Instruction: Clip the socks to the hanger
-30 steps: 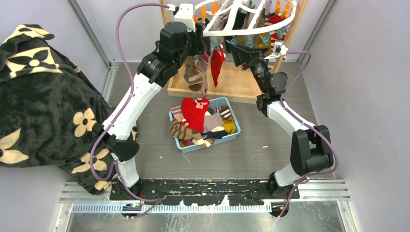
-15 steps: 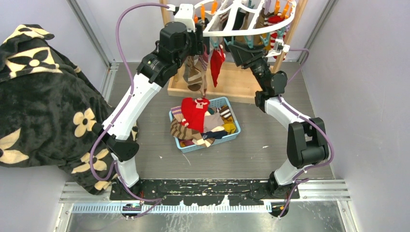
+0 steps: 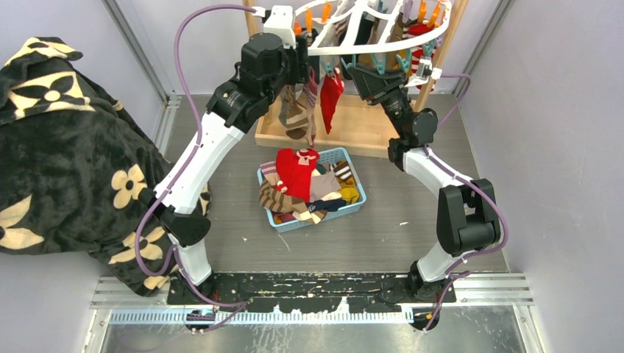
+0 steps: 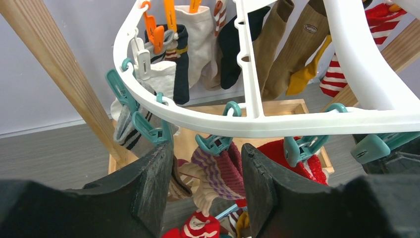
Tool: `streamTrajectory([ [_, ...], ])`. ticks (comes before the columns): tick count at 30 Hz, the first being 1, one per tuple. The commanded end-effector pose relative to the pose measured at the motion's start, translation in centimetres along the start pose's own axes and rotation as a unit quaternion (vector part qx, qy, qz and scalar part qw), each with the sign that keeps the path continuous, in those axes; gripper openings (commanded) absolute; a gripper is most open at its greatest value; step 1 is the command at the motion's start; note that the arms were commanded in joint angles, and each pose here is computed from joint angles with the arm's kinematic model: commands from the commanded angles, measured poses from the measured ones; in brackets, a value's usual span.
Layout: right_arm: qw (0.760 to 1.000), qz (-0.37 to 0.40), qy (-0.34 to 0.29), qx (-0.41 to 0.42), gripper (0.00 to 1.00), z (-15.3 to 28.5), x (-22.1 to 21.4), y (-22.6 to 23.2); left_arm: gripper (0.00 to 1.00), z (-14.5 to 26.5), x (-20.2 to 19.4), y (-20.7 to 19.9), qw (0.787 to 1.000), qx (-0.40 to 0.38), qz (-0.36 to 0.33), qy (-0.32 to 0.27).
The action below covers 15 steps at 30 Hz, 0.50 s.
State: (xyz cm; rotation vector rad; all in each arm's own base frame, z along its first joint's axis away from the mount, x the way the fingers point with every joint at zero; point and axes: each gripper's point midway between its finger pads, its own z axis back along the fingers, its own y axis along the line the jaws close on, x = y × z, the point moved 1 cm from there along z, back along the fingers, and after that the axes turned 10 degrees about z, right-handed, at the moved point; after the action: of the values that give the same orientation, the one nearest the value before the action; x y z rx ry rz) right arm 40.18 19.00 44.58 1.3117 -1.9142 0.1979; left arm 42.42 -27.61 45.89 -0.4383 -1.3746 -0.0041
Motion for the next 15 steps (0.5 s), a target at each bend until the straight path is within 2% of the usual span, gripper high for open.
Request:
streamTrajectory([
  [1, 0.999, 0.018, -0.023, 0.041, 0.42, -0.7, 2.2, 2.6, 0.54, 2.7, 4.5, -0.4, 0.998, -0.022, 0.018, -0.054],
  [4, 0.999, 0.021, -0.018, 0.035, 0.42, -0.9, 2.0, 2.4, 0.54, 3.0, 4.7, -0.6, 0.998, -0.025, 0.021, -0.055],
  [7, 0.999, 0.029, -0.011, 0.013, 0.55, -1.0, 1.5, 1.3, 0.54, 3.3, 5.0, -0.6, 0.998, -0.029, 0.026, -0.056],
  [9, 0.999, 0.033, -0.01, 0.003, 0.58, -1.0, 1.2, 0.7, 0.54, 3.5, 5.0, -0.7, 0.998, -0.032, 0.029, -0.055],
  [12, 0.999, 0.032, -0.014, 0.01, 0.58, -1.1, 1.2, 0.8, 0.55, 3.7, 5.0, -0.8, 0.998, -0.034, 0.03, -0.053],
  [15, 0.999, 0.031, -0.023, 0.019, 0.52, -1.2, 1.6, 1.2, 0.55, 3.7, 5.1, -0.8, 0.998, -0.034, 0.03, -0.054],
])
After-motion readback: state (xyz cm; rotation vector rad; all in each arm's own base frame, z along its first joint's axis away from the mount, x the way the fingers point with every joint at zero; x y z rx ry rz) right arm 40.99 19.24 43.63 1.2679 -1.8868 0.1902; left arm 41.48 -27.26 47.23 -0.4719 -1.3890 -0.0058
